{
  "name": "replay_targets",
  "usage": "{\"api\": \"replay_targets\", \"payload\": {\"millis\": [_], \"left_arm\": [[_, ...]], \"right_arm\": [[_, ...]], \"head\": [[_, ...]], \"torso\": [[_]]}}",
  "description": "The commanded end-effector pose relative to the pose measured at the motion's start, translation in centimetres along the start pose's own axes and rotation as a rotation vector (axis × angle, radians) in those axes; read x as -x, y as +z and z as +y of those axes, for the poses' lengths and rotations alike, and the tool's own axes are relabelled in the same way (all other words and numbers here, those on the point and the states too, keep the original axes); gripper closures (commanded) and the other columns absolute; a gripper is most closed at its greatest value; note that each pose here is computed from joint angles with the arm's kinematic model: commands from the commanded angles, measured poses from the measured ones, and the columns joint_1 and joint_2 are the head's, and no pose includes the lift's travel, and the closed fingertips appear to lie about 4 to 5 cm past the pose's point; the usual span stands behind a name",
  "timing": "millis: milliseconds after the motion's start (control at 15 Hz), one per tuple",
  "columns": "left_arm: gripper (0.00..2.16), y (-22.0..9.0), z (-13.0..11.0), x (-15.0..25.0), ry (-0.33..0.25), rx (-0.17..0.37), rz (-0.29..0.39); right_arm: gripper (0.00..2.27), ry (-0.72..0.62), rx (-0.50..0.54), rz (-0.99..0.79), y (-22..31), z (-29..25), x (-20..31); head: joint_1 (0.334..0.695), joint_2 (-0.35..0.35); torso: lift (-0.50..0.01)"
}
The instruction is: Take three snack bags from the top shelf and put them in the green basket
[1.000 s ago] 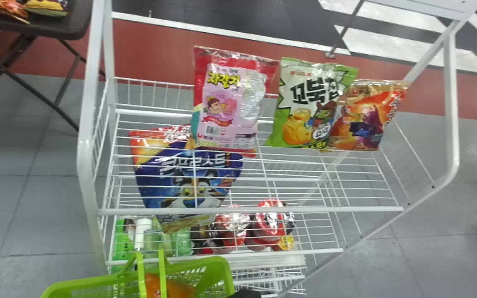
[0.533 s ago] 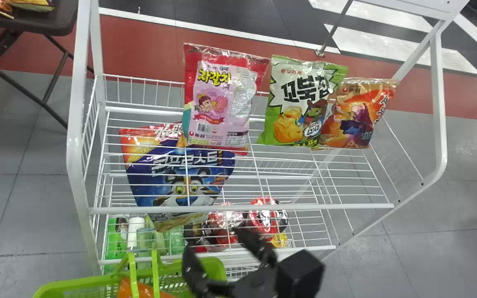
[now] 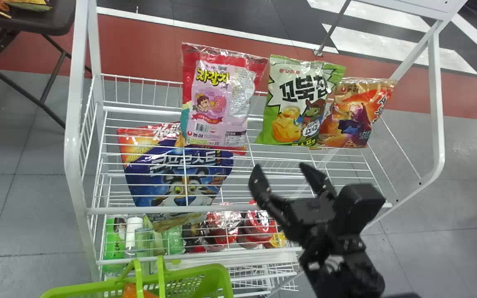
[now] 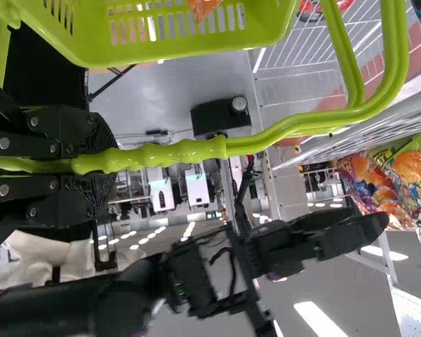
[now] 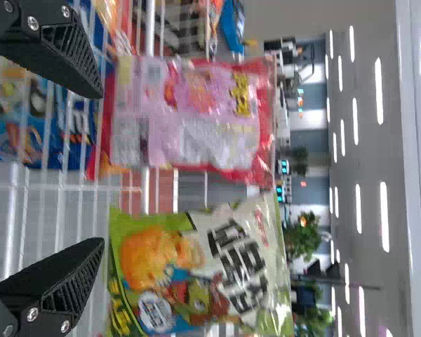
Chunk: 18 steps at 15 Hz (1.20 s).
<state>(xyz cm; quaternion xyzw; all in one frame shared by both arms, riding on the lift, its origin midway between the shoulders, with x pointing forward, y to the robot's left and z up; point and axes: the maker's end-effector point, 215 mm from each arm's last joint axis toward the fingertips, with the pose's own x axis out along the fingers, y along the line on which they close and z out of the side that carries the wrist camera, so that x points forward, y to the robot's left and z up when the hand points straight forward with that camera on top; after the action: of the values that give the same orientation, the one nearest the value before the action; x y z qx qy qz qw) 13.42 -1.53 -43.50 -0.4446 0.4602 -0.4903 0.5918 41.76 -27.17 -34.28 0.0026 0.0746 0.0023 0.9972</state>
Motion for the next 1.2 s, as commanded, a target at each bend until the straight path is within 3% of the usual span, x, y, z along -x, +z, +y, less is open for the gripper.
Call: {"api": "replay_targets", "payload": {"millis": [0,600,867,933,1000,1067,1133], "left_arm": [[2.14,-0.2,0.0,0.0,0.002,0.0,0.005],[2.14,-0.1,0.4,0.7,0.019,-0.008,0.014],[2.14,0.1,0.6,0.6,0.028,-0.014,0.02],[2.14,0.1,0.5,0.5,0.026,-0.014,0.023],[2.14,0.1,0.4,0.4,0.025,-0.015,0.028],[2.14,0.1,0.5,0.3,0.03,-0.016,0.029],[2.14,0.1,0.7,0.3,0.037,-0.018,0.03]], "right_arm": [[0.08,-0.059,0.001,-0.036,1.3,-3.2,-3.2],[0.08,-0.154,-0.026,-0.008,0.9,-9.1,-10.9],[0.2,-0.101,-0.051,0.013,0.3,-9.7,-13.0],[0.51,-0.081,-0.045,0.009,0.6,-9.3,-13.5],[1.45,-0.049,-0.032,0.007,0.9,-8.7,-13.8],[2.02,-0.044,-0.029,0.016,0.7,-8.4,-13.9],[2.11,-0.036,-0.027,0.015,0.7,-8.0,-13.7]], "head": [[0.695,-0.35],[0.695,-0.35],[0.695,-0.35],[0.695,-0.35],[0.695,-0.35],[0.695,-0.35],[0.695,-0.35]], "torso": [[-0.044],[-0.044],[-0.044],[-0.044],[-0.044],[-0.044],[-0.044]]}}
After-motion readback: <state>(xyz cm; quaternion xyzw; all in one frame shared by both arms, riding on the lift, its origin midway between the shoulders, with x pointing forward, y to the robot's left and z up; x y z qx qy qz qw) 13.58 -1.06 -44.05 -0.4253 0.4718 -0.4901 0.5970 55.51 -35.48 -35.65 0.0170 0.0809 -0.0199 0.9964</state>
